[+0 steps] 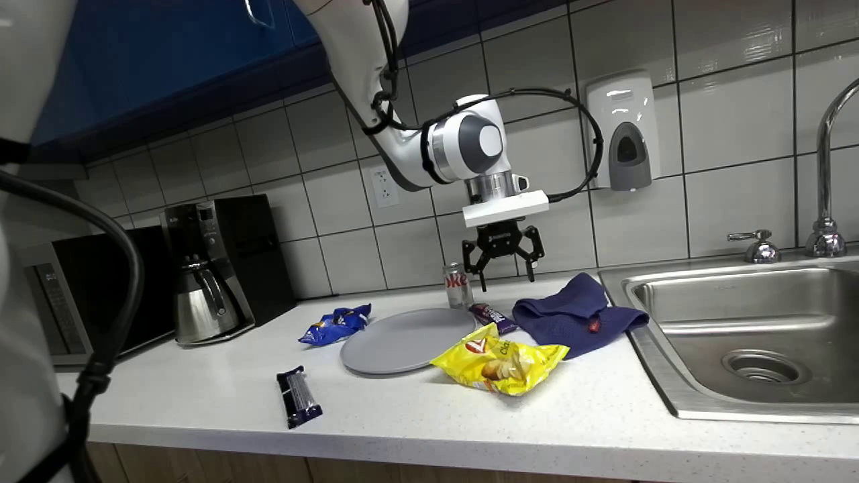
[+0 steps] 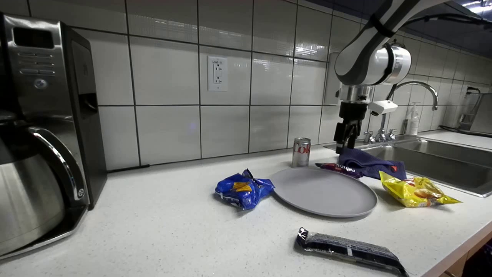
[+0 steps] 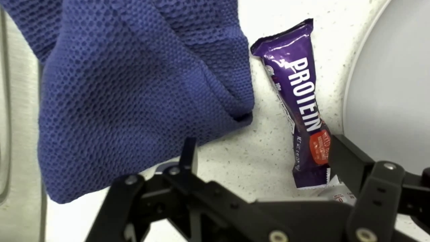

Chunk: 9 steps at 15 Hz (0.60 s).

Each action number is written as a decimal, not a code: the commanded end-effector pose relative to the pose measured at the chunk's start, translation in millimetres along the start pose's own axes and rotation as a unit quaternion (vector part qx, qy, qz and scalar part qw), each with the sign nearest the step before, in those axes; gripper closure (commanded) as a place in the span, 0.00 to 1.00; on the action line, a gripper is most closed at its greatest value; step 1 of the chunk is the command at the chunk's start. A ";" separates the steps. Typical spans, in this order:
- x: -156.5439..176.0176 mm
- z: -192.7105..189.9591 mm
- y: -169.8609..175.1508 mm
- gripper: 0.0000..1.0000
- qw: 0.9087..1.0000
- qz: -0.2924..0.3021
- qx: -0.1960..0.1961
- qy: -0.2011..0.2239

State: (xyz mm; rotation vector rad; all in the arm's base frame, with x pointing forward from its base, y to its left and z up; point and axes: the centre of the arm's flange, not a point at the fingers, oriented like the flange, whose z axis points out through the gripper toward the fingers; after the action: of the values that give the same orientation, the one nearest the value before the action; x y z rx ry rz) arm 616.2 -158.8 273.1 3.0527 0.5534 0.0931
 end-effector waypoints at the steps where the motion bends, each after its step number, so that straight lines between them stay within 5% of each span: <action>1: 2.7 4.2 -3.0 0.00 0.999 -0.031 -0.008 0.002; 9: 7.2 26.4 -10.9 0.00 0.995 -0.104 0.012 0.001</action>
State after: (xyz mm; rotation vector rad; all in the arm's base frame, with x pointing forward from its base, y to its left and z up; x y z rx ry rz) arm 618.9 -144.1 251.4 3.0024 0.7812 0.0587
